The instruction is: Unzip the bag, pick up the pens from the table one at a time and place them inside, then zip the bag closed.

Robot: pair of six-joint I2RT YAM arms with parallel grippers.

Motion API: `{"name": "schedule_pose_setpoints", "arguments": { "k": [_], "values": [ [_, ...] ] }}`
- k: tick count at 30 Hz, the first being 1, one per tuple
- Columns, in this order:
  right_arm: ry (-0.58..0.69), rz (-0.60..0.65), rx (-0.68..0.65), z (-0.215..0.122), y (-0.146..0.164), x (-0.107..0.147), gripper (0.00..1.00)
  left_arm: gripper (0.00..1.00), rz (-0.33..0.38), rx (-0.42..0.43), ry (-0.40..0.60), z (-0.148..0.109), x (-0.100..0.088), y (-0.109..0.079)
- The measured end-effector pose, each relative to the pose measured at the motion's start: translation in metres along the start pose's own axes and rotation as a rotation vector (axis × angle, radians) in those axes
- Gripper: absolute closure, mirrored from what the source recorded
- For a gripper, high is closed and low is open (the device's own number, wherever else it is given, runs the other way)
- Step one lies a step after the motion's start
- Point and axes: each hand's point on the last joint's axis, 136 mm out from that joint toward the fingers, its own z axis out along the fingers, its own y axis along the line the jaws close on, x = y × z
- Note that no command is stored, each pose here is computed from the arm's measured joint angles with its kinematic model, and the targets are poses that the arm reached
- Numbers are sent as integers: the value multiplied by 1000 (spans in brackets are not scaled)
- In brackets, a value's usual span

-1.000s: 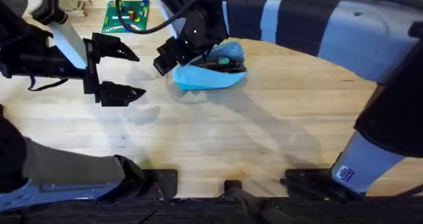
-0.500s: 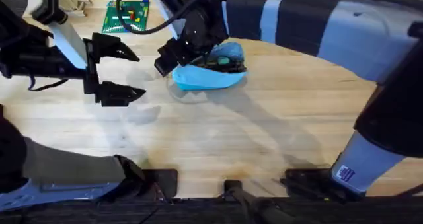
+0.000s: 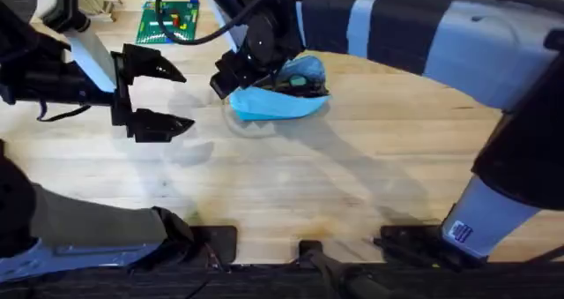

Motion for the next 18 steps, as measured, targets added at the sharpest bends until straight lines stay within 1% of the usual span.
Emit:
{"name": "schedule_pose_setpoints", "arguments": {
  "k": [4,10,18],
  "values": [
    [0,0,0,0,0,0,316,7,0,0,0,0,0,0],
    [0,0,0,0,0,0,418,7,0,0,0,0,0,0],
    [2,-1,0,0,0,1,507,8,0,0,0,0,0,0]
  ]
}}
